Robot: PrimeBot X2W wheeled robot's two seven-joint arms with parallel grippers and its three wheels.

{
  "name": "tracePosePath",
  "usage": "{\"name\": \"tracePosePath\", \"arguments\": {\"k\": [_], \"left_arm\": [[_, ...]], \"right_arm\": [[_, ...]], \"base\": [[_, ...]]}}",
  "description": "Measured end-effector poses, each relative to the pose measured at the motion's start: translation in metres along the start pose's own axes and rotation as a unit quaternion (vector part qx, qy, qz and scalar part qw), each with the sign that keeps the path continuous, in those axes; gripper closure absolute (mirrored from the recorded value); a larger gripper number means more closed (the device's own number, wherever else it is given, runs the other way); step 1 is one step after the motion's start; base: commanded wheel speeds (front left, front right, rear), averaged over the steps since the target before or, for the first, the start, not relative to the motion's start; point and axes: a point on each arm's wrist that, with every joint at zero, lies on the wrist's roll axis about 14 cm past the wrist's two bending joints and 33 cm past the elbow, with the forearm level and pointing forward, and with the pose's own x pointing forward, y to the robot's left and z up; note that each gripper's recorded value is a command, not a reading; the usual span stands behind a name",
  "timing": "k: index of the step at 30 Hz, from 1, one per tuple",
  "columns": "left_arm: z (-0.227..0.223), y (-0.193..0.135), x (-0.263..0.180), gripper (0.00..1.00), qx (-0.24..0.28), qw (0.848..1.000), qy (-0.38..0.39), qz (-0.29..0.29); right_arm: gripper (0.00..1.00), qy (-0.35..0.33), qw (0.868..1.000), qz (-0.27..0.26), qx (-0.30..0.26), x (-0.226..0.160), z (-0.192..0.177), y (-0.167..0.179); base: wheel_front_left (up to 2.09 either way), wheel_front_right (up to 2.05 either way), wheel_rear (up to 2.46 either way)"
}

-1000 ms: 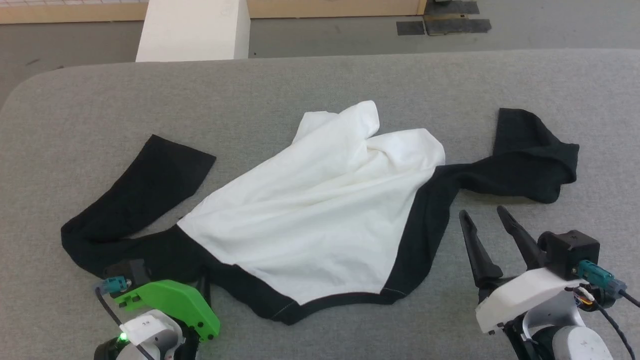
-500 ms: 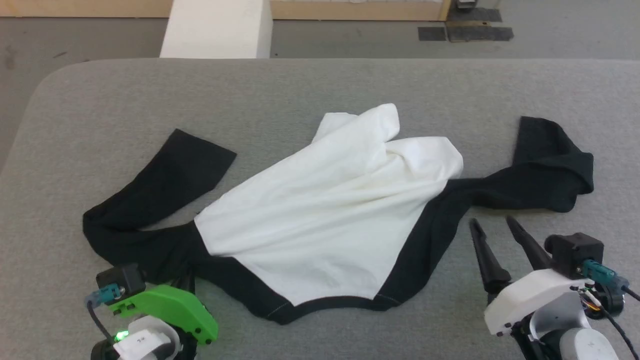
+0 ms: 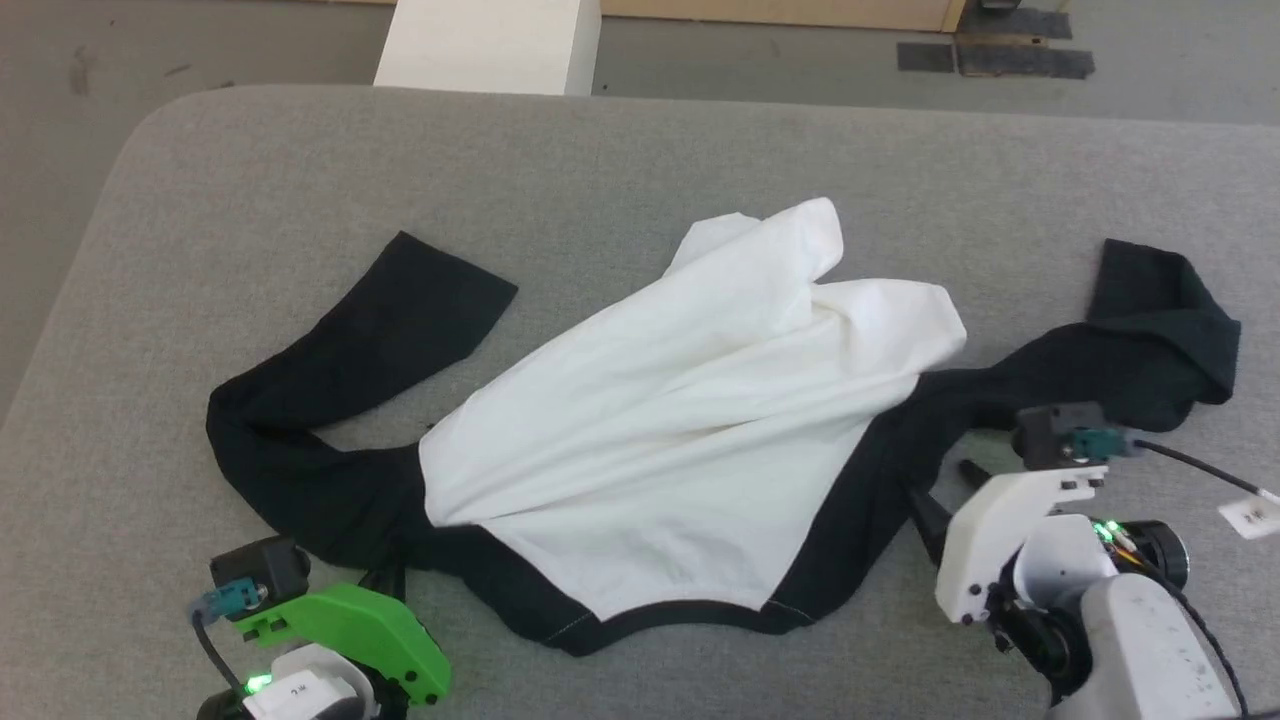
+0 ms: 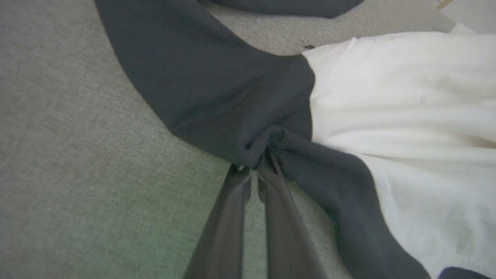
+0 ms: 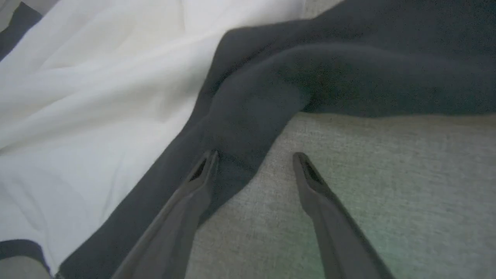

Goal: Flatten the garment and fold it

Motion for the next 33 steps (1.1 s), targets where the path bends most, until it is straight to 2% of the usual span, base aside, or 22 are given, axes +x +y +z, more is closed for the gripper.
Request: {"name": "tracePosePath", "arguments": {"k": [2,3,5,9,13,16,19,23,29,33], "left_arm": [[-0.003,0.001,0.001,1.0,-0.001,1.0,0.004,0.003],[-0.005,0.002,0.001,1.0,-0.001,1.0,0.007,0.005],[-0.007,0.003,0.001,1.0,-0.001,1.0,0.01,0.007],[-0.007,0.003,0.002,1.0,0.0,1.0,0.008,0.005],[0.005,-0.004,0.002,1.0,0.001,1.0,-0.019,-0.01],[0.024,-0.017,0.0,1.0,0.002,0.998,-0.052,-0.036],[0.056,-0.043,-0.006,1.0,-0.012,0.991,-0.097,-0.091],[0.114,-0.09,-0.02,1.0,-0.001,0.969,-0.167,-0.179],[0.193,-0.166,-0.04,1.0,0.04,0.924,-0.228,-0.303],[0.237,-0.198,-0.033,1.0,0.067,0.908,-0.248,-0.331]], "right_arm": [[0.0,0.022,1.0,0.002,-0.017,0.004,-0.004,0.004],[0.42,0.026,0.999,0.003,-0.021,0.006,-0.002,0.005],[1.0,0.029,0.999,0.005,-0.027,0.008,0.0,0.007],[1.0,0.017,0.999,0.015,-0.022,0.006,0.004,0.013],[1.0,-0.032,0.999,0.021,-0.001,-0.004,0.021,0.013],[1.0,-0.076,0.997,0.022,0.009,-0.019,0.04,0.012],[1.0,-0.125,0.992,0.023,0.005,-0.039,0.068,0.013],[1.0,-0.186,0.982,0.01,-0.022,-0.072,0.111,0.012],[1.0,-0.251,0.964,-0.014,-0.088,-0.103,0.191,0.004],[1.0,-0.266,0.955,-0.03,-0.127,-0.102,0.241,-0.007]], "base": [[0.0,0.0,0.0],[0.0,0.0,0.0],[0.0,0.0,0.0],[0.0,0.0,0.0],[0.0,0.0,0.0],[0.0,0.0,0.0],[0.0,0.0,0.0],[0.0,0.0,0.0],[0.0,0.0,0.0],[0.0,0.0,0.0]]}}
